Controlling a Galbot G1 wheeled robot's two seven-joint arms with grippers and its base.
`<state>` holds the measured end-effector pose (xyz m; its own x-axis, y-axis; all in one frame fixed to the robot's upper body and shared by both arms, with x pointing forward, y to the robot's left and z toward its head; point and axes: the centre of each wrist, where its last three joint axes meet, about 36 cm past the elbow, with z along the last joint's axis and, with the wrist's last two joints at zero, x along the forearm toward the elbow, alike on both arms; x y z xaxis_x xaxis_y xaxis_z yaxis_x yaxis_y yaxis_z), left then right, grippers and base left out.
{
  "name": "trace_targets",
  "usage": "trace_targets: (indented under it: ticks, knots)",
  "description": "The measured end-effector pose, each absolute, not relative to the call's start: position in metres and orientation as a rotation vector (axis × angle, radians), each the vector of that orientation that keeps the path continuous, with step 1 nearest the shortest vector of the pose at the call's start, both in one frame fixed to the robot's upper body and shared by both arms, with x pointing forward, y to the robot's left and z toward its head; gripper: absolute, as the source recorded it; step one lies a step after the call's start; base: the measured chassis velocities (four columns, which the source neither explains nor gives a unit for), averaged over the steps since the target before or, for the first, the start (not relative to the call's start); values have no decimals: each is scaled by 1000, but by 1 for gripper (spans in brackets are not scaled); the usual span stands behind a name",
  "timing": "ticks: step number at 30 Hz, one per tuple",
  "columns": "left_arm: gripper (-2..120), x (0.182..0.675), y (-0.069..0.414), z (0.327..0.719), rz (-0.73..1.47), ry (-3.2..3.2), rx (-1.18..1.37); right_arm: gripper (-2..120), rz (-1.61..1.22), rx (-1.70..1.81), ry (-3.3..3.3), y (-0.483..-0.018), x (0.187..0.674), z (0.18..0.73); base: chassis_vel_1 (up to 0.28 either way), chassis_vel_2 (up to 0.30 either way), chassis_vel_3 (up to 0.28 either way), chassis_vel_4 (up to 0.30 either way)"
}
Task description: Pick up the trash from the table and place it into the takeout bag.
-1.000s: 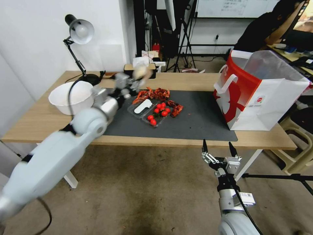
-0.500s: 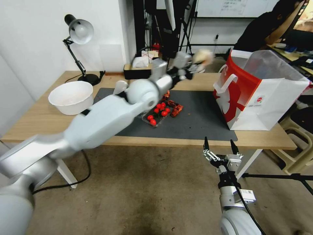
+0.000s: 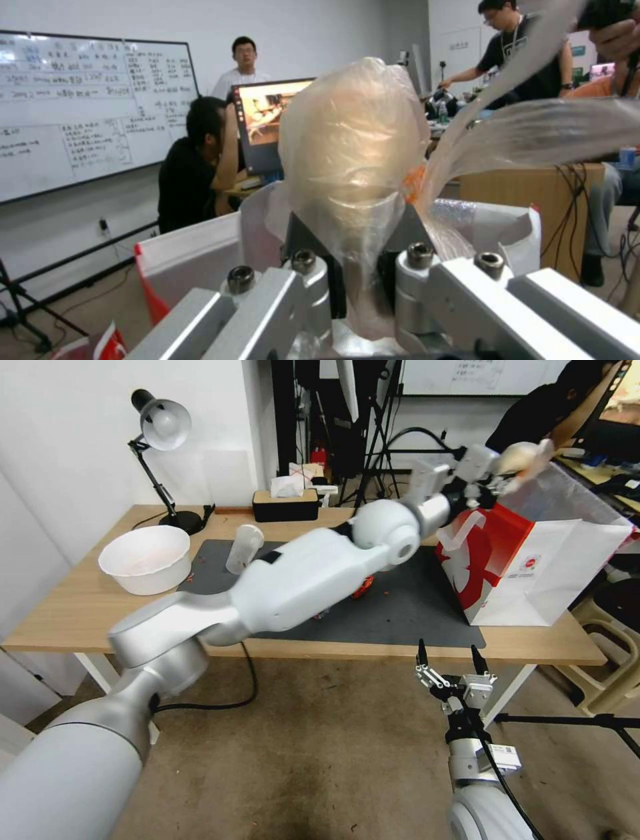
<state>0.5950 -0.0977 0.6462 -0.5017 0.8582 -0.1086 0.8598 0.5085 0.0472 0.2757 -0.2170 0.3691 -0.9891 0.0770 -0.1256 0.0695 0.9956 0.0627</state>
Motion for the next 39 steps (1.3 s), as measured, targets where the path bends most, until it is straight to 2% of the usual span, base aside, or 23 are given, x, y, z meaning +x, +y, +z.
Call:
trace_targets:
  ticks: [7,16,18,20,21,24,25,27,29,33,34,39]
  knots:
    - [6,595,-120,638,-9,2635,1527,100,92,107,3004,-216,278,370,0,0,0,0]
    - [8,593,-121,633,5,2639,1533,100,93,98,3006,-215,281,368,0,0,0,0]
    - [17,593,-121,632,7,2642,1532,100,93,97,3007,-215,281,368,0,0,0,0]
    - [21,593,-121,631,9,2643,1532,100,93,96,3008,-215,281,367,0,0,0,0]
    - [29,593,-121,631,11,2644,1531,100,93,96,3008,-215,281,367,0,0,0,0]
    - [40,593,-121,630,16,2645,1527,100,93,94,3008,-215,282,367,0,0,0,0]
    - [40,593,-121,630,16,2645,1527,100,93,94,3008,-215,282,367,0,0,0,0]
    - [53,594,-120,630,18,2648,1524,100,92,93,3008,-215,282,367,0,0,0,0]
    - [57,594,-120,629,19,2649,1523,100,92,92,3007,-215,283,367,0,0,0,0]
    - [76,594,-120,628,21,2654,1519,100,91,91,3007,-215,284,367,0,0,0,0]
    - [76,594,-120,628,21,2654,1519,100,91,91,3007,-215,284,367,0,0,0,0]
    - [95,594,-119,628,20,2657,1514,100,91,88,3007,-215,285,366,0,0,0,0]
